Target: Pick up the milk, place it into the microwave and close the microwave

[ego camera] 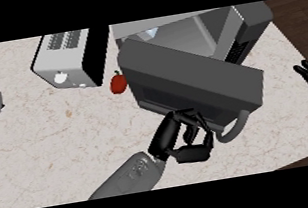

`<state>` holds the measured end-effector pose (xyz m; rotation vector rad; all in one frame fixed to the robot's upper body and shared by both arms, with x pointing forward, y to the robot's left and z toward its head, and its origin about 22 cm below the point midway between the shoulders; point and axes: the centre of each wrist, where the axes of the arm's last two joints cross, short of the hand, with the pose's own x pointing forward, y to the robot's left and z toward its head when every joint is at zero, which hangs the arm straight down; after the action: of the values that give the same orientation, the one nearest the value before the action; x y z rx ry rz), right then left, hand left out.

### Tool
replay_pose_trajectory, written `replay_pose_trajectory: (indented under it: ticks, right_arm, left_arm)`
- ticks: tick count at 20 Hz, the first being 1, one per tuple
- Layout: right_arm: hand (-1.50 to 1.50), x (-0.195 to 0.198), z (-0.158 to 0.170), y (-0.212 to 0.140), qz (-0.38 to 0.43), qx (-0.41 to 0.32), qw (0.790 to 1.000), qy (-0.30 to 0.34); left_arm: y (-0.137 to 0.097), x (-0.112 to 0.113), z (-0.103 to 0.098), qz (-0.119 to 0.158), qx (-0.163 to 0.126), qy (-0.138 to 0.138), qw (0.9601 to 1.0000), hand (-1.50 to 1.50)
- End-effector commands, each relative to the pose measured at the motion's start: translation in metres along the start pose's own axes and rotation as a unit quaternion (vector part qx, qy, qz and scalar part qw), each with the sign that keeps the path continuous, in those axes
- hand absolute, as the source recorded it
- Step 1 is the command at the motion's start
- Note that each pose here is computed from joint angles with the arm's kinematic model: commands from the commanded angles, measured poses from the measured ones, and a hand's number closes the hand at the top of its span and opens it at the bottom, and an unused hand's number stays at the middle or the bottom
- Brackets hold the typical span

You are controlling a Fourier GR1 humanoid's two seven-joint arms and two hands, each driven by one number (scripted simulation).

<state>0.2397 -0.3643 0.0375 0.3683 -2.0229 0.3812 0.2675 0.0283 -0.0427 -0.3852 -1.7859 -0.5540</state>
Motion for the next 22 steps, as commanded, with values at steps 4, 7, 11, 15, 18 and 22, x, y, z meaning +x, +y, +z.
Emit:
replay_pose_trajectory:
  ticks: [4, 7, 11, 15, 18, 22]
  right_arm:
    - [-1.50, 0.027, -0.022, -0.011, 0.012, 0.046, 0.999, -0.019]
    - [-1.50, 0.036, -0.022, -0.020, 0.017, 0.044, 0.999, -0.024]
    - [-1.50, 0.049, -0.042, -0.027, 0.036, 0.054, 0.997, -0.042]
    - [1.50, 0.101, -0.068, -0.049, 0.194, 0.065, 0.976, -0.077]
    - [1.50, 0.112, -0.073, -0.056, 0.226, 0.056, 0.969, -0.086]
    - [1.50, 0.115, -0.079, -0.058, 0.245, 0.056, 0.963, -0.096]
  left_arm:
    - [0.007, 0.019, -0.027, 0.018, 0.102, -0.011, 0.9945, 1.50]
    - [0.007, 0.025, -0.035, 0.006, 0.127, -0.012, 0.9918, 1.50]
    - [0.012, 0.030, -0.048, 0.000, 0.147, 0.006, 0.9892, -1.50]
    - [0.020, 0.030, -0.056, 0.000, 0.183, 0.032, 0.9826, -1.50]
    - [0.027, 0.043, -0.069, 0.023, 0.213, 0.020, 0.9766, -1.50]
    - [0.030, 0.047, -0.075, 0.027, 0.238, 0.008, 0.9710, -1.50]
